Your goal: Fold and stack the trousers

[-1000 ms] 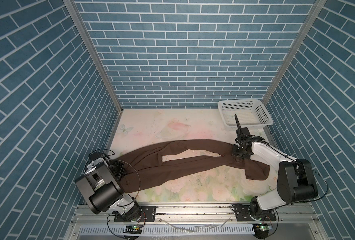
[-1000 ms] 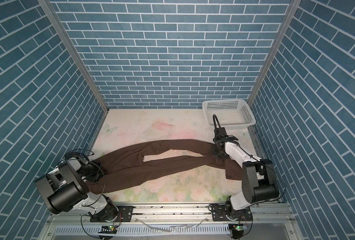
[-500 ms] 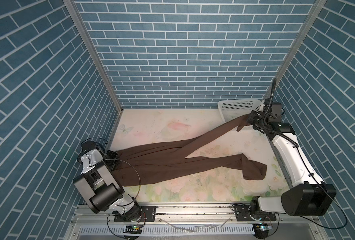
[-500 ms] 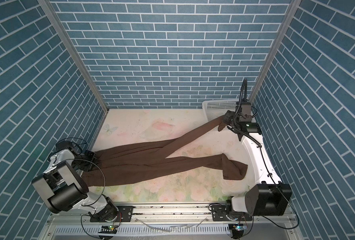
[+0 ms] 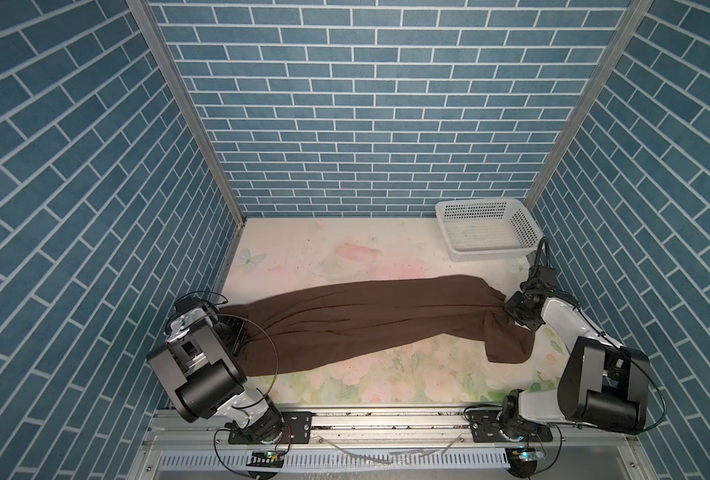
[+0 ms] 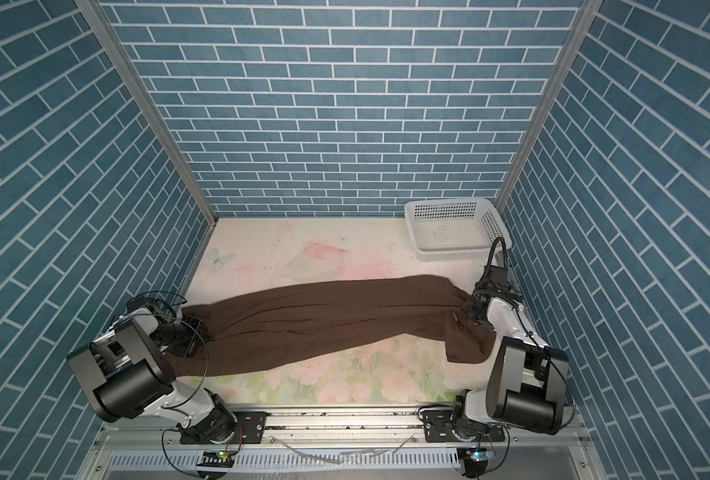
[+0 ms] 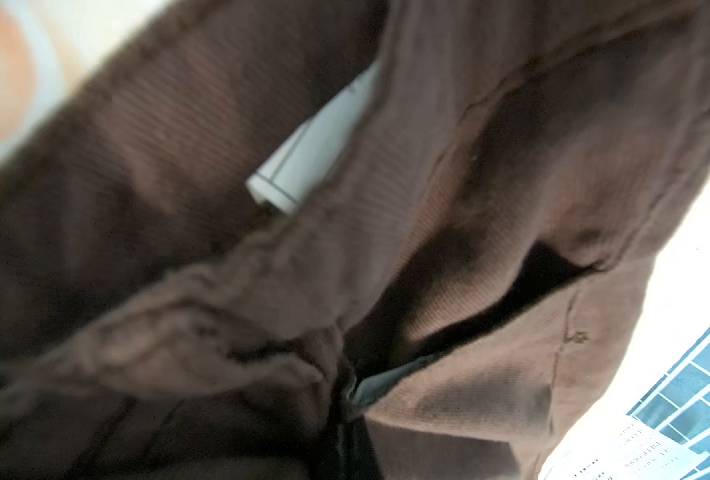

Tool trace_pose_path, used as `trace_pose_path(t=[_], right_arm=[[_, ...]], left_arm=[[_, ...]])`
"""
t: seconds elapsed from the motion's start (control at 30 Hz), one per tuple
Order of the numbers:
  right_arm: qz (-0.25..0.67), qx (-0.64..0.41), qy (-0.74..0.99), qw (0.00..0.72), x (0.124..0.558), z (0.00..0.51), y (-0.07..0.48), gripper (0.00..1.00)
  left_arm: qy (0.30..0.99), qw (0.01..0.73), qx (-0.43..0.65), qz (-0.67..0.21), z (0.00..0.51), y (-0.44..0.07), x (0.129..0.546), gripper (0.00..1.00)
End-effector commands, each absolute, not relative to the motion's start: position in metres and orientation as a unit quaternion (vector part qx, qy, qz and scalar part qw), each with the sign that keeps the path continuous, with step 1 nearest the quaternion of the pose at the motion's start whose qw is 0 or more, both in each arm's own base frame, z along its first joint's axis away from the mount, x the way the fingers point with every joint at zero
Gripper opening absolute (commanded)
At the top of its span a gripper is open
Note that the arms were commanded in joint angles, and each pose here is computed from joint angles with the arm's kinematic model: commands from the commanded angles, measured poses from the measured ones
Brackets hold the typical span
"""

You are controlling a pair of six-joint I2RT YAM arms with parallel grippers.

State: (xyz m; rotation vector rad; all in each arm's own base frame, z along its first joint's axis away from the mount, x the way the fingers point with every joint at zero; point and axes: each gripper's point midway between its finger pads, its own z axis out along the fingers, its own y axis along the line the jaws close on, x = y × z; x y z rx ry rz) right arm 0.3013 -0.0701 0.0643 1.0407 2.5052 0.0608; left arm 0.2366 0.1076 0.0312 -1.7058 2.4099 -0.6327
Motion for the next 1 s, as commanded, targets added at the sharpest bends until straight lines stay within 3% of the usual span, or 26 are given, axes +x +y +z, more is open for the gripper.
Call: trace_pose_path(t=[0.0,0.03,0.2,0.27,0.37,0.43,0.6,0.9,0.97], right_arm=[[0.022,0.403,0.883,0.241,0.306,0.08,-0.079,0.0],[0.017,0.405,0.881,0.244,0.307,0.083,-0.082,0.0],[0.003,0.429,0.864,0.263,0.304,0.098,-0.098,0.0],[0.011,0.446,0.849,0.281,0.305,0.108,-0.105,0.0],[0.014,0.453,0.843,0.289,0.307,0.122,-0.109,0.24],[0.017,0.448,0.844,0.295,0.309,0.13,-0.109,0.43],[0.03,0.388,0.864,0.319,0.318,0.152,-0.087,0.66],[0.021,0.262,0.919,0.293,0.314,0.146,-0.016,0.62],[0.025,0.262,0.921,0.286,0.308,0.141,-0.014,0.61]], left_arm=[[0.807,0.073,-0.551,-0.199,0.042,0.115,0.245,0.17],[0.812,0.077,-0.543,-0.198,0.048,0.116,0.25,0.26],[0.863,0.089,-0.469,-0.167,0.079,0.105,0.28,0.47],[0.879,0.091,-0.443,-0.151,0.088,0.099,0.294,0.59],[0.895,0.092,-0.417,-0.131,0.092,0.091,0.309,0.67],[0.901,0.089,-0.407,-0.118,0.09,0.086,0.314,0.69],[0.915,0.054,-0.39,-0.091,0.061,0.073,0.317,0.72],[0.918,0.019,-0.391,-0.057,0.018,0.07,0.329,0.74],[0.919,0.018,-0.39,-0.053,0.012,0.07,0.333,0.63]])
